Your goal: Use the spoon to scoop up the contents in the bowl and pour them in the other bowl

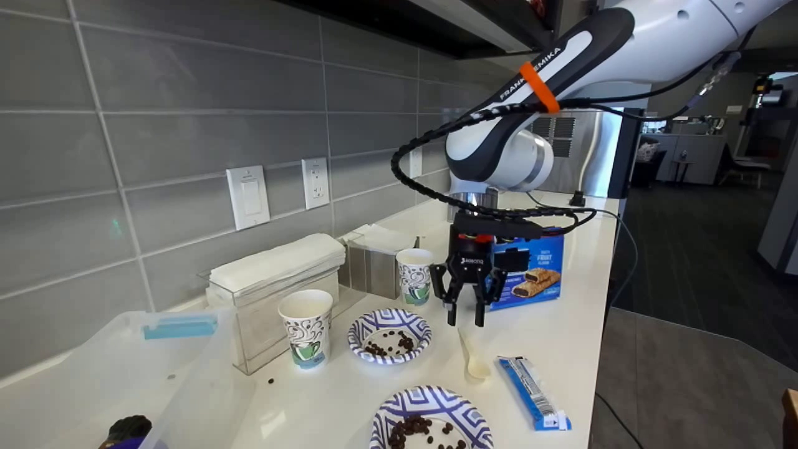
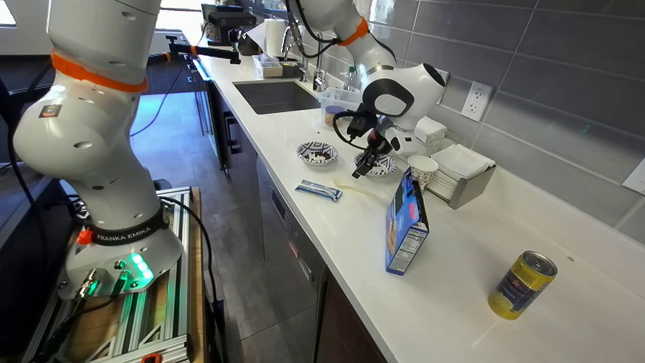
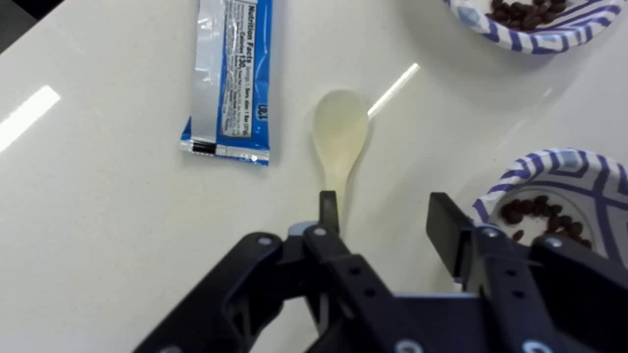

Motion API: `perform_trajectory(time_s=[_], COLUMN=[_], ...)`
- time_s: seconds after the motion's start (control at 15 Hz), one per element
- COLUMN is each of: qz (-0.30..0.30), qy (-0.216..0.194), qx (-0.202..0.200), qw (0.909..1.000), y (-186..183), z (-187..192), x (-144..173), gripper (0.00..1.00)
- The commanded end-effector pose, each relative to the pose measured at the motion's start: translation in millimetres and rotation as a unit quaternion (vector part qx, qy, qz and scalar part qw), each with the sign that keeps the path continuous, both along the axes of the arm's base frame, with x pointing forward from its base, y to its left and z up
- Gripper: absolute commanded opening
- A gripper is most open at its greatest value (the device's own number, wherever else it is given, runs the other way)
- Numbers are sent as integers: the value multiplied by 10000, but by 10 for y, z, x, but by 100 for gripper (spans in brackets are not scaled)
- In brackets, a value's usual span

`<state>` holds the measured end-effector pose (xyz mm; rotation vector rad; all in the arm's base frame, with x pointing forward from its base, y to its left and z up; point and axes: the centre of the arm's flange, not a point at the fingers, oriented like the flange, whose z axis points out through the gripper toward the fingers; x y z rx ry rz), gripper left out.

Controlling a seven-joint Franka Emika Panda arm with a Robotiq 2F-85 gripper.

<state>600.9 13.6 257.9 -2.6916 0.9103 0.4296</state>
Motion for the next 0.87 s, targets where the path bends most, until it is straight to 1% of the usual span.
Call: perform_trajectory(time_s=[0.0, 0.07, 0.13, 0.33, 0.47, 0.53, 0.6, 0.67, 0.8], qz=[720, 1007, 1192, 1908, 2376, 2614, 2206, 2343, 2458], qy=[-146, -198, -248, -339, -423, -575, -466, -555, -642], qx=[-252, -347, -585, -1101, -1388, -1454, -1295, -1364, -1416], qw=[9970, 9941, 9908, 9748, 9605, 9525, 9656, 9610, 9568], y=[308, 401, 483, 676, 799, 904, 809, 875, 953], z=[386, 453, 510, 767, 982, 1072, 900, 993, 1090], x=[-108, -140, -170, -241, -291, -304, -179, -195, -220], gripper=[84, 90, 99, 100, 100, 100, 100, 100, 100])
